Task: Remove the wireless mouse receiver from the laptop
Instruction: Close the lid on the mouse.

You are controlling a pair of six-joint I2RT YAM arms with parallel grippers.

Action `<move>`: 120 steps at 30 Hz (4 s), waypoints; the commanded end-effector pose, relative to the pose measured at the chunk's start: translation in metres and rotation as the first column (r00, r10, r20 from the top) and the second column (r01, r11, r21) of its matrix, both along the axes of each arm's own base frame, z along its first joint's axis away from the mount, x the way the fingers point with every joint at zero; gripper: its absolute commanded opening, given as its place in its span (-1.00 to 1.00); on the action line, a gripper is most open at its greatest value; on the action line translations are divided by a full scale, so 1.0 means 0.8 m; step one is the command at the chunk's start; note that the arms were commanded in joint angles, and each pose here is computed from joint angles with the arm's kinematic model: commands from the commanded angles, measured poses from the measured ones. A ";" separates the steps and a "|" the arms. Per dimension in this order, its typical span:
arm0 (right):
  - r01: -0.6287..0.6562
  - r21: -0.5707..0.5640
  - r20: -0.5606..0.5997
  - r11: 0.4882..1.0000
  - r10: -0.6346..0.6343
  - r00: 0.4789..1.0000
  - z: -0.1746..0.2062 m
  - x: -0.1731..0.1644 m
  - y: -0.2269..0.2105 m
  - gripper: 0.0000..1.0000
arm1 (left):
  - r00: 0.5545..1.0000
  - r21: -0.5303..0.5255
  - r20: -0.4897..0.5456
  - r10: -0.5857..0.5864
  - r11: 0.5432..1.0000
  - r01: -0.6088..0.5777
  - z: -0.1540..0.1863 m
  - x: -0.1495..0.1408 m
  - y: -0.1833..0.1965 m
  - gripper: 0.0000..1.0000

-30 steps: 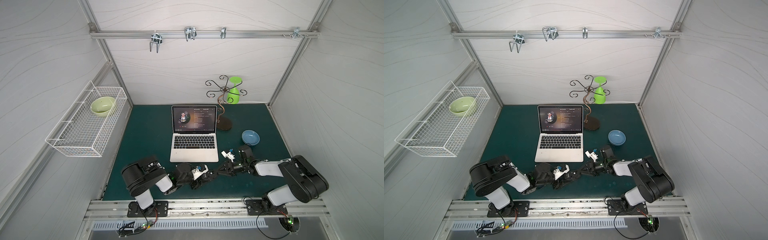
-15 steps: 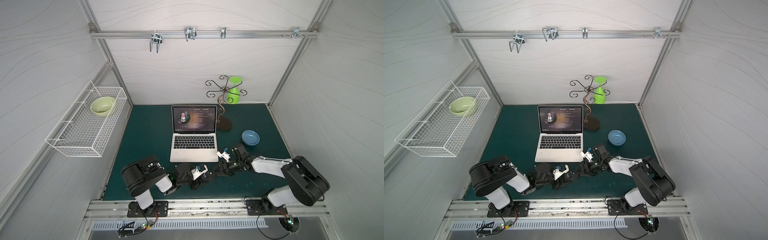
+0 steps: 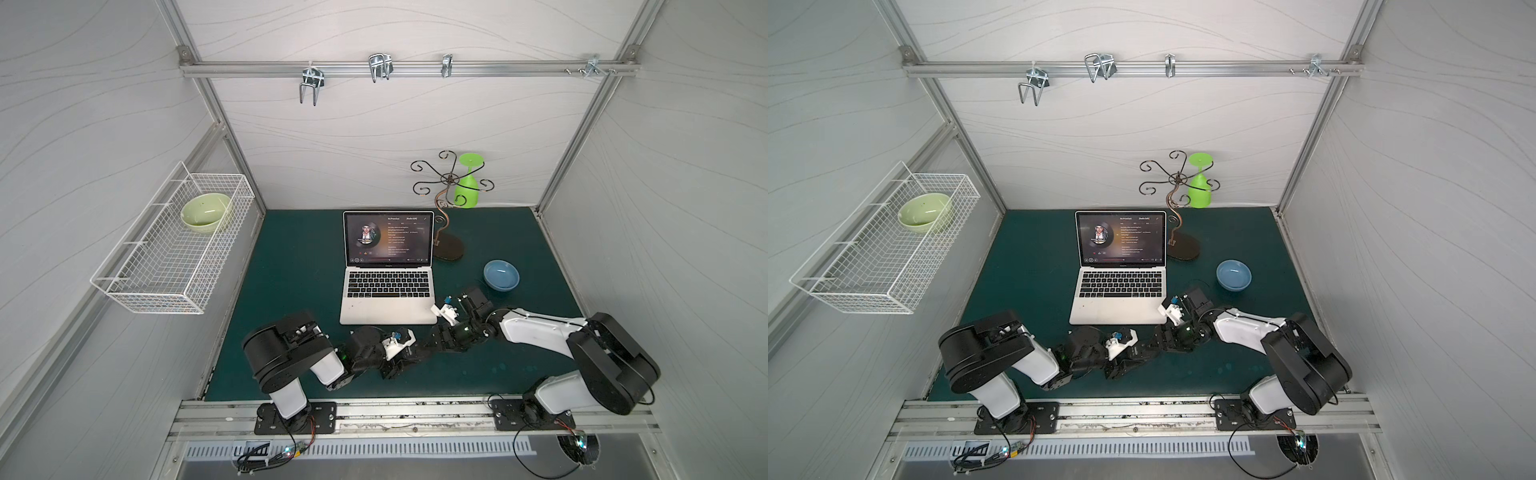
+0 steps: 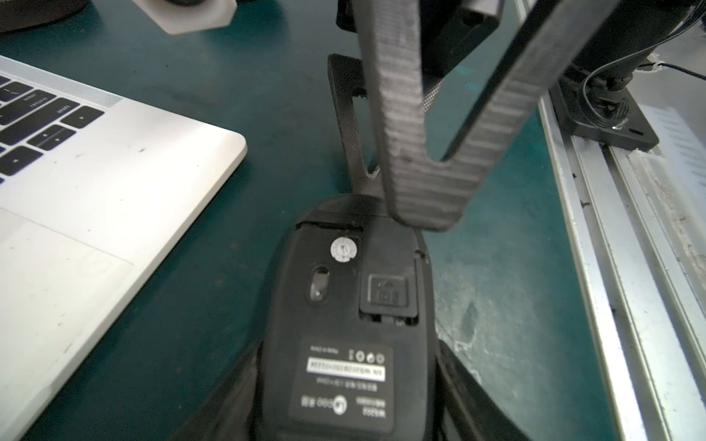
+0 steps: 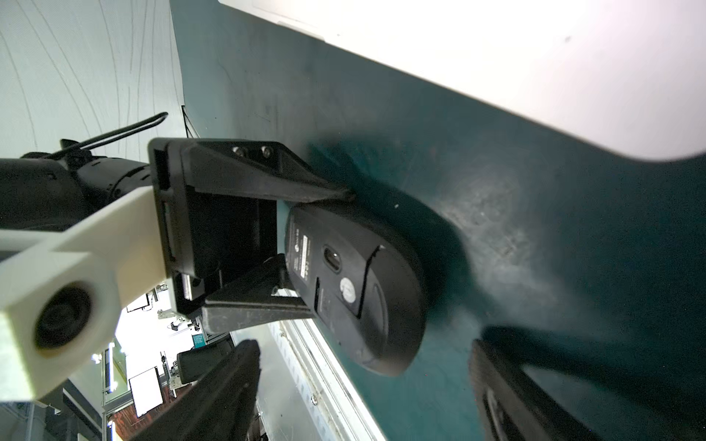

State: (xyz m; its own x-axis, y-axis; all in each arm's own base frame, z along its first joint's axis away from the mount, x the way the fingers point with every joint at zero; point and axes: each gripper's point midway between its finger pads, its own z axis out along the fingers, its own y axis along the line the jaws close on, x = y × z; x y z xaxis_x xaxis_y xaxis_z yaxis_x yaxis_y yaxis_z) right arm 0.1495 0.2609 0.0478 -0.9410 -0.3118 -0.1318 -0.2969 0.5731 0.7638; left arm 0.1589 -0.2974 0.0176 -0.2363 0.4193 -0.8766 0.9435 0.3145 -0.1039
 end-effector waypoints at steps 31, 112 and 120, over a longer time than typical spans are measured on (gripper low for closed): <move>0.011 0.283 -0.160 0.959 0.036 0.986 0.028 -0.012 0.017 0.70 | 0.990 -0.200 0.132 -0.057 0.976 0.083 0.104 -0.010 0.003 -1.00; -0.149 0.259 -0.094 0.954 0.178 0.979 0.026 -0.057 0.066 0.07 | 0.983 -0.220 0.183 -0.033 0.973 0.073 0.135 -0.015 0.017 -1.00; -0.146 0.283 -0.080 0.948 0.175 0.981 0.037 -0.052 0.073 0.41 | 0.983 -0.211 0.181 -0.026 0.975 0.065 0.132 -0.015 0.019 -1.00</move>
